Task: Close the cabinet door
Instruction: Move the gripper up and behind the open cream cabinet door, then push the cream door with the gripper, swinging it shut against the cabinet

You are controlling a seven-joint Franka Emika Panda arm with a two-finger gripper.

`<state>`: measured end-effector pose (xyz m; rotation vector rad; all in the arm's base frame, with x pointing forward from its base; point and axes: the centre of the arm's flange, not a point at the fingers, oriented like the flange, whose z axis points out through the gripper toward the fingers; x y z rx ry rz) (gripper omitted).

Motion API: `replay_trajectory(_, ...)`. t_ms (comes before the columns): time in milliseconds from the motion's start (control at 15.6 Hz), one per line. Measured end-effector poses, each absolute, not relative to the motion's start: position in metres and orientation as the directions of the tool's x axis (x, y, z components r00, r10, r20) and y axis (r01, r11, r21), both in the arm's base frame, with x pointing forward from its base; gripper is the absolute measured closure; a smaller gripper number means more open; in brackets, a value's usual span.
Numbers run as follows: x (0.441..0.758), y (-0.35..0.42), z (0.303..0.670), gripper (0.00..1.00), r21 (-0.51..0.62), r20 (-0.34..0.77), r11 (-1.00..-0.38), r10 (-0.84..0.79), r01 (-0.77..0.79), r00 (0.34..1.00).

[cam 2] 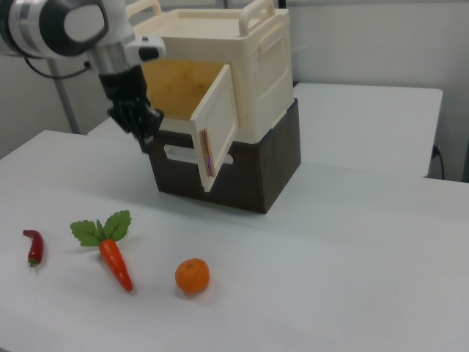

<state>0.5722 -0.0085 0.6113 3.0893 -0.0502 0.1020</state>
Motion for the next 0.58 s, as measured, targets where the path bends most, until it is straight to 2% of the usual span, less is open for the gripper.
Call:
replay_trajectory(384,0.571,-0.029,0.705,0.99,0.042,0.290,-0.996,-0.063,-0.078,0.955)
replay_trajectory(576,0.575,-0.048,0.725,0.99,0.038,0.401,-0.993,-0.086,-0.111,0.912)
